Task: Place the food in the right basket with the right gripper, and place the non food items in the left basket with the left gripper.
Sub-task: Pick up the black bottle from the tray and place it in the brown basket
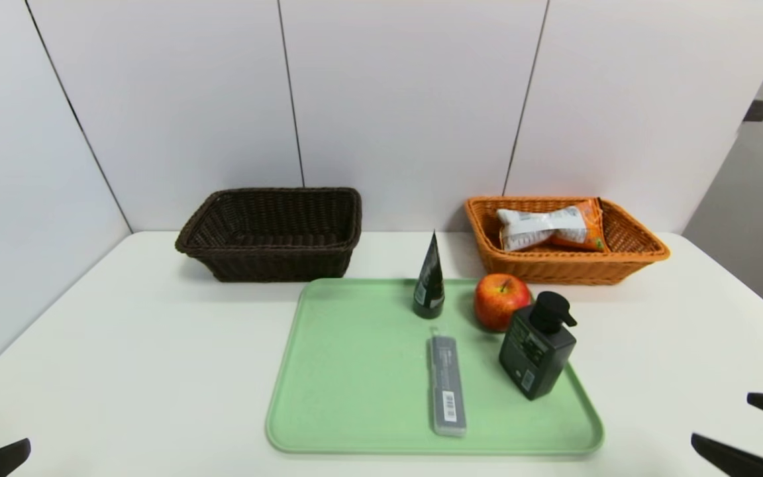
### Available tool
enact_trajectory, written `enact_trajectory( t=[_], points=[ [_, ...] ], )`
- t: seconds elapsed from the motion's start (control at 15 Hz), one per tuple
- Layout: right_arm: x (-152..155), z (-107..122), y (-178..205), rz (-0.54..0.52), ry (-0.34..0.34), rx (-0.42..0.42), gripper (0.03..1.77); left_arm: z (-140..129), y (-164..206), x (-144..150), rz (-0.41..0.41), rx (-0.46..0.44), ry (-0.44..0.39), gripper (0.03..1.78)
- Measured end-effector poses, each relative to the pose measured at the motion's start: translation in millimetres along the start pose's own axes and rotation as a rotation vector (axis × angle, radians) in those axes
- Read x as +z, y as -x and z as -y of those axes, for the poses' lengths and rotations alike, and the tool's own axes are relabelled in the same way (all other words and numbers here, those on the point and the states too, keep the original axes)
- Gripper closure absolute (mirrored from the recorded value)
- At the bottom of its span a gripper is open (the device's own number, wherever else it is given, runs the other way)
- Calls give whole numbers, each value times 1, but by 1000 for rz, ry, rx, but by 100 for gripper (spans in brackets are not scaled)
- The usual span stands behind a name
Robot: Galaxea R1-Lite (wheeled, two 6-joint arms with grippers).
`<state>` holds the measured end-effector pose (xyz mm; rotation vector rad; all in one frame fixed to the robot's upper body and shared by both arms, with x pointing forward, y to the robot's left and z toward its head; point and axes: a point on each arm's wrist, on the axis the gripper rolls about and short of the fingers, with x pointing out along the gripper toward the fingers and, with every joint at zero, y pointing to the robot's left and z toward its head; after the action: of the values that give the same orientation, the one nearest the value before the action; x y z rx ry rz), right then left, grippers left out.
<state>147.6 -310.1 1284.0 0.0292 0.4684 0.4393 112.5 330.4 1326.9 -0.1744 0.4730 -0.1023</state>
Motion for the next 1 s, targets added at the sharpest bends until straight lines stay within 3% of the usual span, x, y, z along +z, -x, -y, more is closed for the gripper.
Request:
enact_trajectory(
  t=[0.4, 1.0],
  points=[
    [-45, 3, -6, 78, 116, 103, 11, 0, 1, -1, 3, 1, -2, 12],
    [-20, 1, -50, 119, 147, 108, 10, -1, -2, -4, -13, 2, -3, 12]
  ],
)
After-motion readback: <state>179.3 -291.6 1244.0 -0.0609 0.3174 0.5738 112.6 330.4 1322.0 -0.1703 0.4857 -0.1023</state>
